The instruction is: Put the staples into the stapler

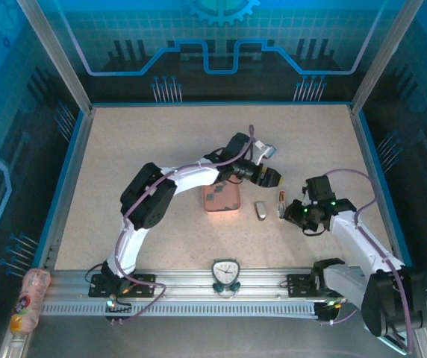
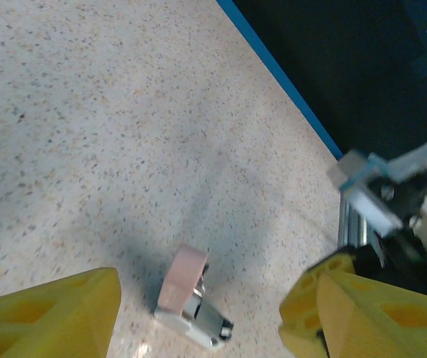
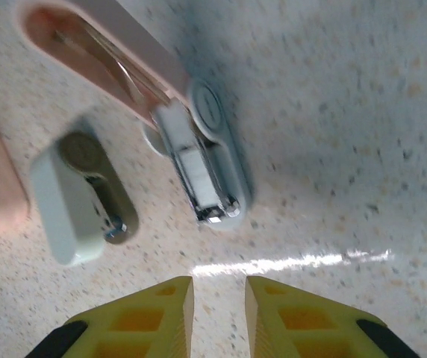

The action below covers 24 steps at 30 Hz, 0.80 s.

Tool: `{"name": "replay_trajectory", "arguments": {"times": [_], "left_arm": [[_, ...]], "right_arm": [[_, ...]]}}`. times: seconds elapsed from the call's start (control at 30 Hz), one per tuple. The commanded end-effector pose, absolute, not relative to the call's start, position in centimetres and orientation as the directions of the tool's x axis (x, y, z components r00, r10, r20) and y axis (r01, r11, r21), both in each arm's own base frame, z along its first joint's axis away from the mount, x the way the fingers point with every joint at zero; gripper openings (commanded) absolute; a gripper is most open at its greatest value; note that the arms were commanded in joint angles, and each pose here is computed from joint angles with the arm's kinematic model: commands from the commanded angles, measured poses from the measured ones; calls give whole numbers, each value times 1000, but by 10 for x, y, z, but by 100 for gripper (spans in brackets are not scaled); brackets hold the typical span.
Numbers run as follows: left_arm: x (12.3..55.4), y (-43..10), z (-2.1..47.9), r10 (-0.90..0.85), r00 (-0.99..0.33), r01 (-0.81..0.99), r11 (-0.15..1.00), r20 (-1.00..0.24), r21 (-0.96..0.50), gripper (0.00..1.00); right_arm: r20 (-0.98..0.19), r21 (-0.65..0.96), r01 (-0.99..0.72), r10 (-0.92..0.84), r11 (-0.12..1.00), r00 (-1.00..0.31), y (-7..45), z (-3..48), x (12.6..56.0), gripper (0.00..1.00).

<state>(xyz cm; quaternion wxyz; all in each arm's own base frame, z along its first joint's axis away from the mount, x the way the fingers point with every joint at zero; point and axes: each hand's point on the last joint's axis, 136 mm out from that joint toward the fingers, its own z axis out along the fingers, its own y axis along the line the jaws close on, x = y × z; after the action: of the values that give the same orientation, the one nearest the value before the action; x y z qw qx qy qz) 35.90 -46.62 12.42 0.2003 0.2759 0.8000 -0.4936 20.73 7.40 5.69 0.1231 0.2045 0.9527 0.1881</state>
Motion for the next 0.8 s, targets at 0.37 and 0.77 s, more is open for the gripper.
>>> {"name": "replay_trajectory", "arguments": {"times": [0.37, 0.77], "left_arm": [[333, -510, 113, 309, -780, 615, 215, -545, -759, 67], [297, -510, 125, 350, -777, 578, 70, -522, -813, 61]], "right_arm": [[-8, 388, 418, 456, 822, -890, 77, 31, 187, 26], [-24, 347, 416, 452, 841, -892, 71, 19, 196, 21]]}}
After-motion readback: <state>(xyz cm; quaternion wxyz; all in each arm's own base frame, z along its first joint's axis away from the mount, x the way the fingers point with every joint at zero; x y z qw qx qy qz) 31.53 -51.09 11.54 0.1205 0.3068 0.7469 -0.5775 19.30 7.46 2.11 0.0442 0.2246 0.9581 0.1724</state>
